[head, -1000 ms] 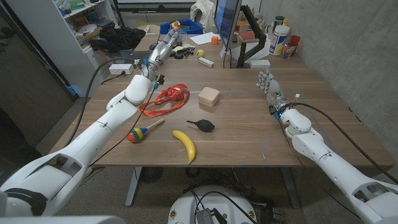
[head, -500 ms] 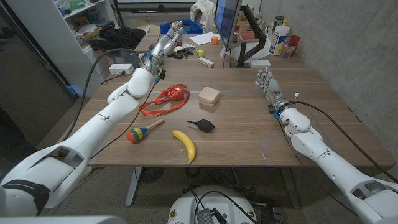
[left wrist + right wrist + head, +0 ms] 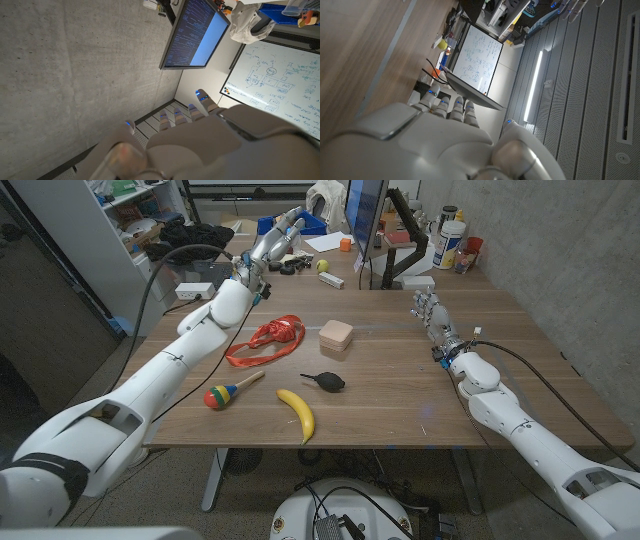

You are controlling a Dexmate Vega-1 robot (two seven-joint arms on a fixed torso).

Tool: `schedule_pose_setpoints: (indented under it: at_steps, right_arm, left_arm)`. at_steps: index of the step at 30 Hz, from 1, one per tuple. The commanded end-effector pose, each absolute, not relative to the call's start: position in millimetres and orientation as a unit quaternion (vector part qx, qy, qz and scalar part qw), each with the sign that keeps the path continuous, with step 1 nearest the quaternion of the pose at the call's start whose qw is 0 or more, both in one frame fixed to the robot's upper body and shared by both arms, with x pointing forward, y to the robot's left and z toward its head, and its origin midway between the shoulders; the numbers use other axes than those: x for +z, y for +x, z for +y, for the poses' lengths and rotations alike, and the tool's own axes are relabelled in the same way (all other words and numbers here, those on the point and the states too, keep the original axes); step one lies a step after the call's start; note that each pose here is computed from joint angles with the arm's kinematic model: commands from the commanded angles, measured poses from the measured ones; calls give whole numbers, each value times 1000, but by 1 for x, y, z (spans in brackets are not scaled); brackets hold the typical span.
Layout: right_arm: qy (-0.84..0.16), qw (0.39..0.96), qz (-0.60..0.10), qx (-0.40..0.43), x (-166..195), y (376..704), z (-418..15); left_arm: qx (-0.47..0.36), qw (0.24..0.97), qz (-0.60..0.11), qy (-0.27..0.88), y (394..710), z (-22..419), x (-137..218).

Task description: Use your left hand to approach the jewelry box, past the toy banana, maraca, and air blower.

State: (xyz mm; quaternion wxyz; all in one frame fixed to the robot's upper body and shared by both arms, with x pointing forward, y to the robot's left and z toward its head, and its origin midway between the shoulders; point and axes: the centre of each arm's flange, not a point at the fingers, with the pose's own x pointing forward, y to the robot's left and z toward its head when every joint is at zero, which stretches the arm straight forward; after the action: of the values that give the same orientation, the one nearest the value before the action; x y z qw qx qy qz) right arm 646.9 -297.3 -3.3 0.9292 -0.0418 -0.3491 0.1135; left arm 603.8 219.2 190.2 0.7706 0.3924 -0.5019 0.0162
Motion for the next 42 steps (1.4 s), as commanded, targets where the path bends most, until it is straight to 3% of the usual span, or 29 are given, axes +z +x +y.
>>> schedule_pose_setpoints:
  at_steps: [1,42]
  right_arm:
    - [-50,924,-359,121,3,645,-299]
    - [-64,920,-365,126,6,647,-300]
  left_arm:
    - [14,747,-509,427,607,203,201]
    - [-16,654,-531,539,616,152,199]
